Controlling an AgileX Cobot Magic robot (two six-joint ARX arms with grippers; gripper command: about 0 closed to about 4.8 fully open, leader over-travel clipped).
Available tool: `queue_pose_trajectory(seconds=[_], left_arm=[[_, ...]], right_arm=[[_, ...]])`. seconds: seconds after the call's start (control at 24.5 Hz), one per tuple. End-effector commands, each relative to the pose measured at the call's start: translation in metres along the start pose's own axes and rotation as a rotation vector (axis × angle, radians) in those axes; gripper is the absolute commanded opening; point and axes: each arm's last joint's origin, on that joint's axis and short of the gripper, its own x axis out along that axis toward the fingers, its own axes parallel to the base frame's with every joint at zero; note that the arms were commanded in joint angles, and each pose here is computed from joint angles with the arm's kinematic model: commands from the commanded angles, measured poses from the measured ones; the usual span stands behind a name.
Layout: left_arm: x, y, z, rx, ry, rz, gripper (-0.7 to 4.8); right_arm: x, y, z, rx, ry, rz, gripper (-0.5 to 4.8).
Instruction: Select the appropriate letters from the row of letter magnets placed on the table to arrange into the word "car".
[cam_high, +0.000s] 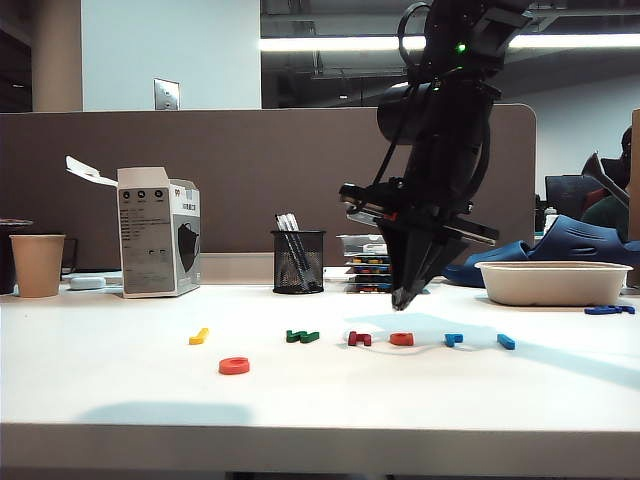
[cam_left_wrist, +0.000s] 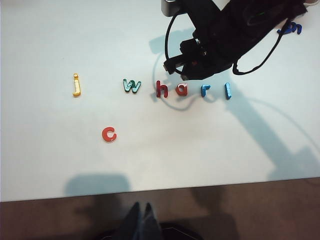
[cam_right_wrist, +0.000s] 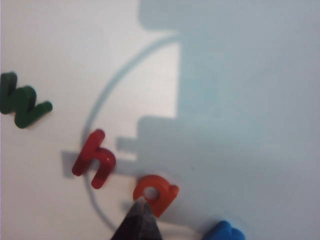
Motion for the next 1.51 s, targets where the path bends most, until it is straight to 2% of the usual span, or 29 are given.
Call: queue_pose_trajectory(seconds=[0.04,0.41,1.31,1.51], left_arm=[[-0.001,0.001,0.001,-0.001,-0.011,0.001,-0.05],[-0.001,0.001,0.001,-0.001,-0.01,0.001,-0.05],[-0.001,0.001,0.001,-0.001,-0.01,0.0,-0.05],[-0.001,0.001,0.001,-0.001,-0.011,0.001,-0.05]], right_arm=[[-0.001,0.0,-0.002,0.0,0.02,-0.004,-0.06],[0.013,-0.003,0.0,0.002,0.036,-0.001,-0.06],[0.014,-0.003,0.0,0.004,0.038,0.0,-0.06],[0.015,-0.002,-0.001,0.006,0.049,0.033,-0.06]])
